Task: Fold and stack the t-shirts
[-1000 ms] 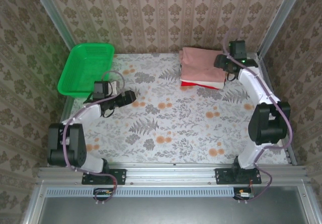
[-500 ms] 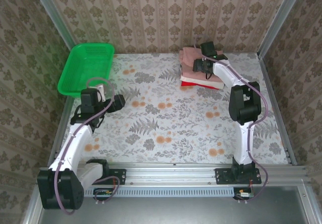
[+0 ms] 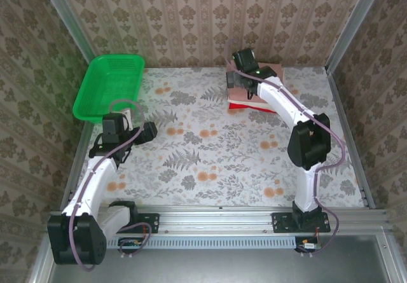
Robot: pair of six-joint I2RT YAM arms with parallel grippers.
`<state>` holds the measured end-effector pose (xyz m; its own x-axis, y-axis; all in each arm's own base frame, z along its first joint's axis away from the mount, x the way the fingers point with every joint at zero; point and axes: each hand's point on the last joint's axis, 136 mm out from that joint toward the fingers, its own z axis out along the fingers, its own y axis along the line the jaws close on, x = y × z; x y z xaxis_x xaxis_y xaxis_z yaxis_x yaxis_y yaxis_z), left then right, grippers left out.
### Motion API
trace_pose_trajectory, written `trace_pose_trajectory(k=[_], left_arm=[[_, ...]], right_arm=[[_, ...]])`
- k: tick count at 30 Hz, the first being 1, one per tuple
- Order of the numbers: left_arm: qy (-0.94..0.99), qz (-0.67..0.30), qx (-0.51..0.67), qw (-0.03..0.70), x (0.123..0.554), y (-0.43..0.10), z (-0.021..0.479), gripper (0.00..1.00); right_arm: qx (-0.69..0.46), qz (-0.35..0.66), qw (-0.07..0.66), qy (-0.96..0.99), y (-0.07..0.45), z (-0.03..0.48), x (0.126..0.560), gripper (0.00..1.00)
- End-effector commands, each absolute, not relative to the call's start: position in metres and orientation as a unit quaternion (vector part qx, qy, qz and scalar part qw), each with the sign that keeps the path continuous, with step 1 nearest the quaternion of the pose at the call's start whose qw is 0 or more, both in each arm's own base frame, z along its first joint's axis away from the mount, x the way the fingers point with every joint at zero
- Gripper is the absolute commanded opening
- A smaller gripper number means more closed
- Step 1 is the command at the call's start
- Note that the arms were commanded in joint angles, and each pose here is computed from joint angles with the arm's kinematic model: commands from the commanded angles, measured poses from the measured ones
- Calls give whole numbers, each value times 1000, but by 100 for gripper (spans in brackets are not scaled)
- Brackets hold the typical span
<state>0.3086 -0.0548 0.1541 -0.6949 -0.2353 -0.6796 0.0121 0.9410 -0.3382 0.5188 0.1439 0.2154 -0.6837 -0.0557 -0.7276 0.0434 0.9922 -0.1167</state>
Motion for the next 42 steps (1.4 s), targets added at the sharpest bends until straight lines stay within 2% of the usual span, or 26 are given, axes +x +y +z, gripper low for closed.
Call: trace_pose_trajectory(k=[1, 5, 9, 11, 13, 17, 21, 24, 26, 30, 32, 40, 42], left_arm=[[913, -147, -60, 376, 302, -50, 146, 100], [914, -94, -86, 385, 298, -29, 145, 100], [904, -4, -129, 408, 287, 7, 143, 100], [893, 32, -146, 424, 282, 22, 141, 100], [886, 53, -115, 446, 281, 24, 135, 100], [862, 74, -81, 495, 286, 27, 136, 100], [833, 68, -46, 547, 297, 20, 118, 100], [833, 71, -29, 548, 309, 18, 120, 100], [830, 78, -32, 551, 317, 22, 120, 100], [797, 31, -23, 603, 333, 17, 126, 100], [779, 17, -35, 626, 342, 22, 132, 100], [770, -23, 2, 638, 377, 17, 107, 100], [793, -14, 3, 609, 383, 14, 102, 100]], right_arm=[[-11, -100, 383, 918, 136, 204, 493, 100], [11, -80, 425, 901, 127, 206, 444, 100], [68, -78, 499, 861, 78, 221, 381, 100], [88, -95, 516, 847, 48, 211, 354, 100], [125, -106, 519, 839, 14, 193, 334, 100], [160, -118, 521, 830, -33, 152, 315, 100], [107, -134, 551, 817, -34, 133, 315, 100], [81, -128, 560, 814, -32, 132, 323, 100], [108, -144, 565, 805, -45, 132, 328, 100], [100, -49, 611, 784, -21, 136, 350, 100], [89, -47, 610, 786, -17, 135, 362, 100], [68, -78, 575, 812, -17, 110, 395, 100], [82, -77, 588, 801, -24, 101, 395, 100]])
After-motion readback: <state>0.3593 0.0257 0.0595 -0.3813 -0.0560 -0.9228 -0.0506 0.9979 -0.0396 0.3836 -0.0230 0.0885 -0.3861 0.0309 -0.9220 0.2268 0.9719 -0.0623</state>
